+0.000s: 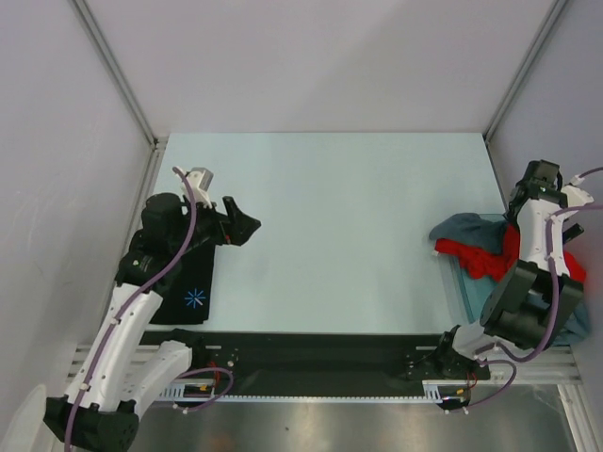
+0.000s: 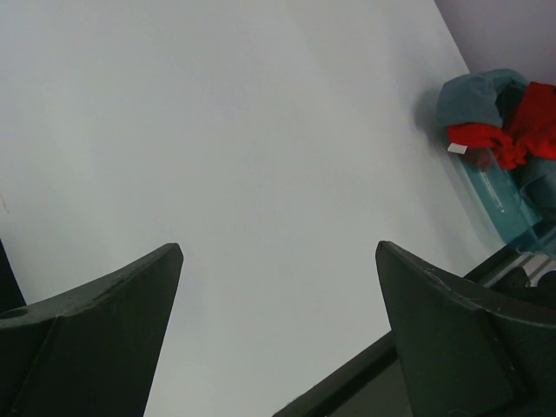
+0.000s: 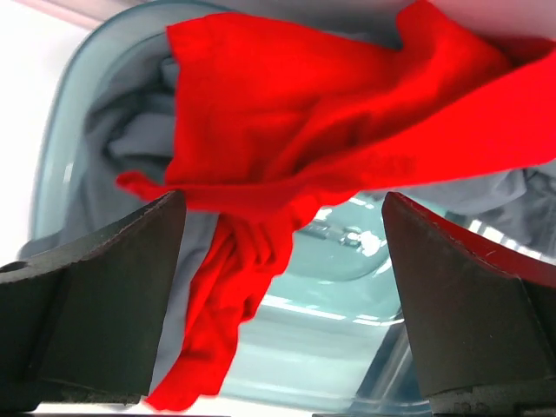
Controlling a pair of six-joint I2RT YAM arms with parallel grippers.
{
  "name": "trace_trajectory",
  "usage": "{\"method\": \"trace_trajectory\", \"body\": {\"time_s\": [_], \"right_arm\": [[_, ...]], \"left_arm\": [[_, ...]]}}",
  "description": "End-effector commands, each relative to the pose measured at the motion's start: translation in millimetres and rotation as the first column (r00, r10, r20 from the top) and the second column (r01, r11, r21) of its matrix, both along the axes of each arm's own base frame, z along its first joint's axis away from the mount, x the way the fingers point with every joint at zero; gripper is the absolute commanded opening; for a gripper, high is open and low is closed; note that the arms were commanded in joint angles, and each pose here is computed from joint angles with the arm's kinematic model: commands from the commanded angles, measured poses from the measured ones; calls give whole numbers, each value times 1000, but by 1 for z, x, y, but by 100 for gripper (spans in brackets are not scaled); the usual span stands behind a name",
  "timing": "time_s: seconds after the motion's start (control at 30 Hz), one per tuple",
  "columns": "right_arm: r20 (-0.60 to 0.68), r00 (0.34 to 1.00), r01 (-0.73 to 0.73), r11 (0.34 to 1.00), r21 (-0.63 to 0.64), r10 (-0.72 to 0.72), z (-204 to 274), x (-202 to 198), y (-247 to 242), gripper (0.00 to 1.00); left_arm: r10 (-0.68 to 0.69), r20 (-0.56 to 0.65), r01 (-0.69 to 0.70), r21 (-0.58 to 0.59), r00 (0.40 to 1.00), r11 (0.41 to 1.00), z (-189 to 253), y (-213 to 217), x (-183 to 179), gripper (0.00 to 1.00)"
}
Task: Fold and stack the t-shirts
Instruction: Grab the tshirt from the pile
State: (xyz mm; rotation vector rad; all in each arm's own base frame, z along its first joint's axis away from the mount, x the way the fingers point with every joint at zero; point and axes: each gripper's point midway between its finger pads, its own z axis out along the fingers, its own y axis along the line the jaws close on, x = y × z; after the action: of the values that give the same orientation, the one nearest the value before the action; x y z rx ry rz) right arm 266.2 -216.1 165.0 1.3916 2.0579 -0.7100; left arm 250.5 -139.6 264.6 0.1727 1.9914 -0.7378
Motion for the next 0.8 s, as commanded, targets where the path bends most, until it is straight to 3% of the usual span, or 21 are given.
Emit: {"method": "trace_trajectory", "body": {"time_s": [0.0, 0.17, 0.33, 0.43, 0.47, 0.63, 0.67, 0.7, 0.77], "right_arm": [[-36, 997, 56, 990, -126, -61, 10, 1, -25, 100], [11, 993, 116, 981, -155, -116, -5, 20, -37, 98], [-12, 996, 85, 975, -207, -89, -20, 42, -42, 95], [-6, 997, 71, 978, -198, -73, -25, 50, -41, 75], [1, 998, 65, 979, -191, -66, -23, 51, -37, 59], [14, 999, 43, 974, -222, -41, 6, 46, -26, 19], [-19, 999, 38, 979, -202, -43, 8, 37, -21, 5], [1, 999, 44, 978, -202, -45, 22, 33, -16, 0], [6, 999, 43, 978, -205, -43, 42, 24, -4, 0]], "left_arm": [[1, 115, -6, 46, 993, 999, 27, 1, 11, 100], [-3, 93, -3, 63, 996, 998, 25, -4, 14, 100], [-23, 50, 21, 49, 998, 999, 29, -9, 10, 100], [-15, 29, 14, 34, 999, 999, 32, -10, 7, 100], [-10, 26, 9, 30, 1000, 1000, 33, -9, 6, 100], [0, 4, 0, -2, 1000, 1000, 38, -10, 2, 100], [-4, 2, 4, -6, 1000, 1000, 39, -11, 1, 100], [-10, -3, 10, -7, 1000, 1000, 40, -12, 0, 100], [-26, -6, 26, -11, 1000, 1000, 44, -13, -4, 100]]}}
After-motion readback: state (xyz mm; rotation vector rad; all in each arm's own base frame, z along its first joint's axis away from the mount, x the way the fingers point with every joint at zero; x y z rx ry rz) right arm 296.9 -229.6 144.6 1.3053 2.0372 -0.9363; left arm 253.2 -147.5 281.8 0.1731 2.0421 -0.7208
